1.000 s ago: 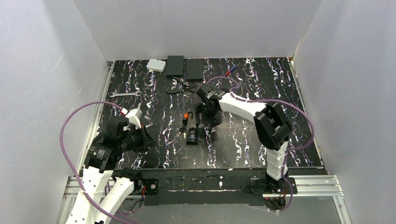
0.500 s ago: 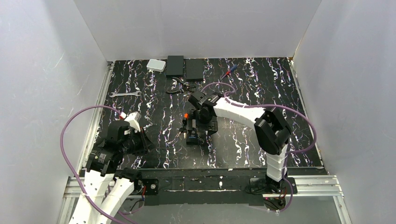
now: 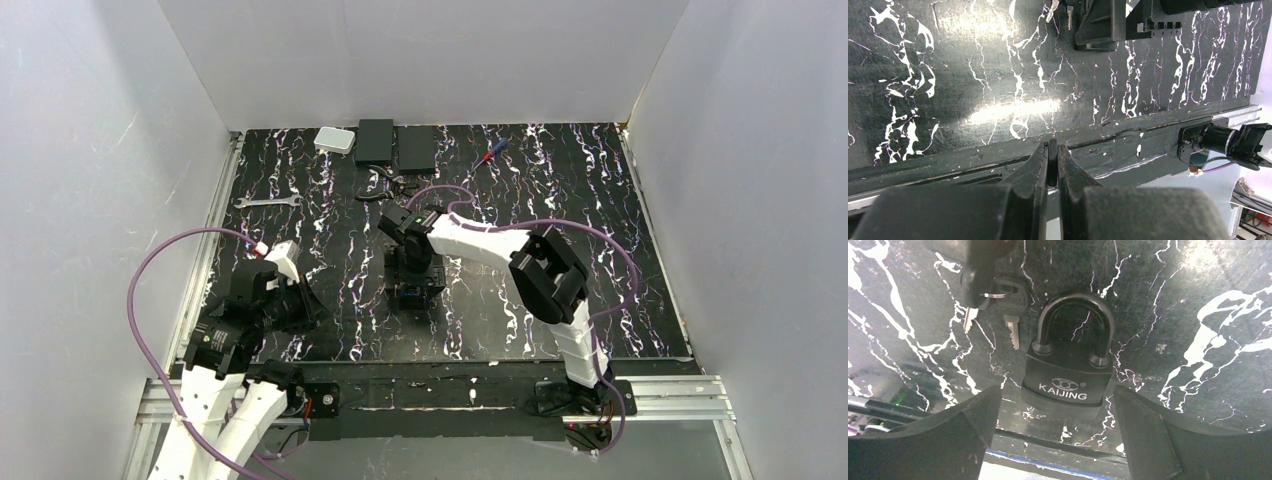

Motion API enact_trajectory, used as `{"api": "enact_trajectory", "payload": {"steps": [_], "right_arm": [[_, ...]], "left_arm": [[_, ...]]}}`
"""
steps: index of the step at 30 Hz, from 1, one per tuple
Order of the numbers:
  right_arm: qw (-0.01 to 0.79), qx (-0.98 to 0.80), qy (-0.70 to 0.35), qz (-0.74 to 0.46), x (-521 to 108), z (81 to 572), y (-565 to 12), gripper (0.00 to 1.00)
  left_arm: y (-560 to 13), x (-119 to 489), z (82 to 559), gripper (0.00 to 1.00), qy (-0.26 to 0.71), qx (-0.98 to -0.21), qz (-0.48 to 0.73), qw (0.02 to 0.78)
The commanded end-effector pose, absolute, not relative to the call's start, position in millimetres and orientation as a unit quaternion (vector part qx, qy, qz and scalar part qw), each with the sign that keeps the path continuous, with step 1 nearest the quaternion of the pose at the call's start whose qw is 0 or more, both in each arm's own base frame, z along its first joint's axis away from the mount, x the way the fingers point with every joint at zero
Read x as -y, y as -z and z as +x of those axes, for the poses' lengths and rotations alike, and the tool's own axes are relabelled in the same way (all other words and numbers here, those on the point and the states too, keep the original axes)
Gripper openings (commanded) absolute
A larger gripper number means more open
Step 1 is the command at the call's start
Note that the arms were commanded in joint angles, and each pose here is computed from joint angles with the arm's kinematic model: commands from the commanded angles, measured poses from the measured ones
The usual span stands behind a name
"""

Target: Unlock with the key

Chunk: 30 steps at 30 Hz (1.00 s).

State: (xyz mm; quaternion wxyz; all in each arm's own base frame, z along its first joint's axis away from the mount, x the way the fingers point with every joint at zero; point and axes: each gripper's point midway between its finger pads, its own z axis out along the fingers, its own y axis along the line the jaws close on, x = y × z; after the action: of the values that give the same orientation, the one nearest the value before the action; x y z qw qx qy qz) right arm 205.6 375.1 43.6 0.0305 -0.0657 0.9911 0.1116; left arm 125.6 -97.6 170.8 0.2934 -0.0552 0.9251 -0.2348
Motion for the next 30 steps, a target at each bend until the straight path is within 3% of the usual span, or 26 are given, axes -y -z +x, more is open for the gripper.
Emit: {"api": "enact_trajectory", "payload": {"steps": [1, 5, 10, 12, 19, 24, 27, 30], "right_arm": [[0.036, -0.995, -0.068, -0.067, -365.2, 211.0, -41.2, 0.87], [0.036, -0.995, -0.048, -0.078, -360.4, 212.8, -34.4, 0.74], [0.046, -0.992, 0.006, -0.113, -349.7, 218.5, -28.5, 0.40], [0.052, -0.991, 0.016, -0.123, -347.6, 219.0, -29.7, 0.33], [0.093, -0.982, 0.072, -0.149, -325.7, 234.4, -49.5, 0.37], [0.137, -0.966, 0.148, -0.162, -291.8, 246.0, -72.5, 0.30], [0.173, -0.949, 0.195, -0.177, -281.0, 251.7, -94.2, 0.35], [0.189, -0.937, 0.234, -0.180, -272.1, 255.6, -109.7, 0.15]], "left_arm": [[-169.2, 93.8, 123.8, 0.00, 0.226, -0.926, -0.060, 0.295], [-169.4, 93.5, 123.8, 0.00, 0.226, -0.926, -0.061, 0.296], [-169.6, 94.2, 123.9, 0.00, 0.227, -0.926, -0.061, 0.296], [-169.6, 95.3, 124.1, 0.00, 0.229, -0.926, -0.058, 0.295], [-168.7, 98.3, 124.0, 0.00, 0.235, -0.927, -0.052, 0.288], [-168.2, 100.7, 124.3, 0.00, 0.240, -0.927, -0.048, 0.283], [-167.5, 103.3, 124.3, 0.00, 0.244, -0.928, -0.043, 0.277], [-167.7, 106.1, 125.1, 0.00, 0.250, -0.928, -0.041, 0.272]]}}
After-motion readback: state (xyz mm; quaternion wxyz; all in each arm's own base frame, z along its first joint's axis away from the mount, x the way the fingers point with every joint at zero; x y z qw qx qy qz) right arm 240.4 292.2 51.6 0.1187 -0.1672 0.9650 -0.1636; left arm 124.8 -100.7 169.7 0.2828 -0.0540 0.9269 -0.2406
